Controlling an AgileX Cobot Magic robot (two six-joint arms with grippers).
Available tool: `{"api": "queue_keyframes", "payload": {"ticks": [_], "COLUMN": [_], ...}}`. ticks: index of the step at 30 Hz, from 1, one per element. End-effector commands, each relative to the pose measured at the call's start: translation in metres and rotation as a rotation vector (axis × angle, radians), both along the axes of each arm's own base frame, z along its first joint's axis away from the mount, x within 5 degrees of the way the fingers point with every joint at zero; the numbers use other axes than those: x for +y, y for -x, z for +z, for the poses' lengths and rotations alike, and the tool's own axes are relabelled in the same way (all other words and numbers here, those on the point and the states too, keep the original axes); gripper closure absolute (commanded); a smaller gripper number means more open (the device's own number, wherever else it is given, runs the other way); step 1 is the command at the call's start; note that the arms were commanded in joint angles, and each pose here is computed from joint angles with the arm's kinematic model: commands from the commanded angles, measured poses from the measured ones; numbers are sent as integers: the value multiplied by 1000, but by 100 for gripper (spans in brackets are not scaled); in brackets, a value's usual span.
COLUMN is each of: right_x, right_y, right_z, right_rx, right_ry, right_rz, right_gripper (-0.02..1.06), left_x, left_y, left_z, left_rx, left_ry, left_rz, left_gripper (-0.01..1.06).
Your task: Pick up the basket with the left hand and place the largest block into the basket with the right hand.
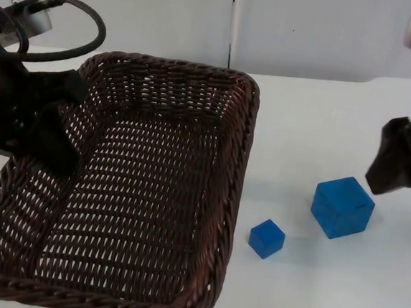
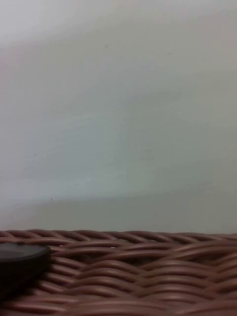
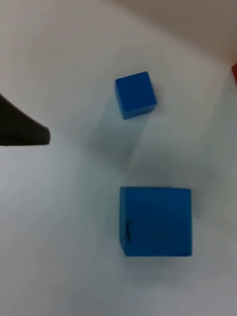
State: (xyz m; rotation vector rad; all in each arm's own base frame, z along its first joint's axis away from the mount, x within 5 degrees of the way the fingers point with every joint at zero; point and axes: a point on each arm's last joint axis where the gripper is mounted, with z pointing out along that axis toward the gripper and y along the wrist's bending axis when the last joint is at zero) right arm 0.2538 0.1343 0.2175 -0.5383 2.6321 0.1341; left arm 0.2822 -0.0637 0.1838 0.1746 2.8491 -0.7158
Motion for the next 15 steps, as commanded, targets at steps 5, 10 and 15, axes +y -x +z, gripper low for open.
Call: {"api": "queue_keyframes", "payload": {"ticks": [5,10,15], "right_x": [8,15,19], "right_y": [-15,-26,-35], "right_z": [-7,-26,-45], "right_rx": [-92,-109,-106], "right_ry": [-28,-40,-62], "right_rz": [24,31,10], "right_gripper": [-1,-1,-1], "left_x": [-3,-3,-3], "left_y": [1,1,0], "left_z": [6,6,6], "left_rx": [-11,-12,-13], "left_ry": [26,25,22], "left_rz": [16,15,15], "left_gripper": [105,105,105]}}
